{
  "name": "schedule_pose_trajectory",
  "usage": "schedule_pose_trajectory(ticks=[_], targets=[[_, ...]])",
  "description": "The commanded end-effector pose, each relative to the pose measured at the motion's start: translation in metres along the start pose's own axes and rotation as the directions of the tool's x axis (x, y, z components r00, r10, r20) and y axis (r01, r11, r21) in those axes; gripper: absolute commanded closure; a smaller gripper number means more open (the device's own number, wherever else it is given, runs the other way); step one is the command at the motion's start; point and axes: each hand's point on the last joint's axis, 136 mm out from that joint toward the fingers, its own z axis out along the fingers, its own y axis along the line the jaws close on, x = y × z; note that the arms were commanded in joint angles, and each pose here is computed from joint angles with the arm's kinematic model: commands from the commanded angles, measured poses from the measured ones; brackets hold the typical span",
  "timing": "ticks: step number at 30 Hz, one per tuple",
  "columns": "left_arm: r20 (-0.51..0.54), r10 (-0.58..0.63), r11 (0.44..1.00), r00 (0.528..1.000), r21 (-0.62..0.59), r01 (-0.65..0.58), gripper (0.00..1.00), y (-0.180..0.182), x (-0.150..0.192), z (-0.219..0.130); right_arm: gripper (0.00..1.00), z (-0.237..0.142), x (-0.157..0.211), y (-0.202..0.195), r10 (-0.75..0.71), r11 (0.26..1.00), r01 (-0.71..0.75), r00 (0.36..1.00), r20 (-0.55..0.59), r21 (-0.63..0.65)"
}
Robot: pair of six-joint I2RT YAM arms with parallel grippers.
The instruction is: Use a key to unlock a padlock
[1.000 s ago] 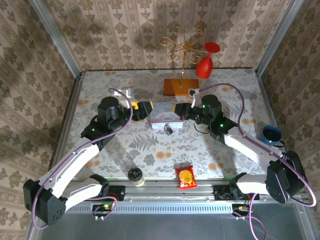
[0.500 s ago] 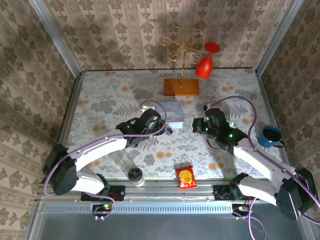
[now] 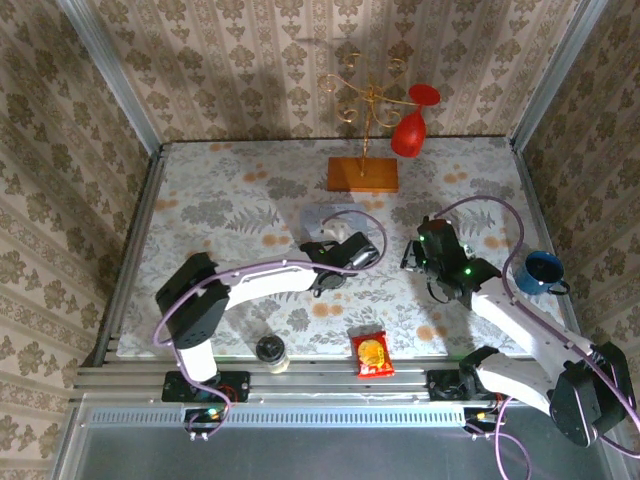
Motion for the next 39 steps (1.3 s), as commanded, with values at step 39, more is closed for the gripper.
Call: schedule_pose_trajectory(ticks=[39], targets=[[-0.073, -0.034, 0.984, 0.997, -0.179, 0.021, 0.49, 0.011, 0.015, 0.054, 1.0, 0.013, 0.003, -0.021, 0.074, 0.997, -0.075, 0.997, -0.016, -0.019]])
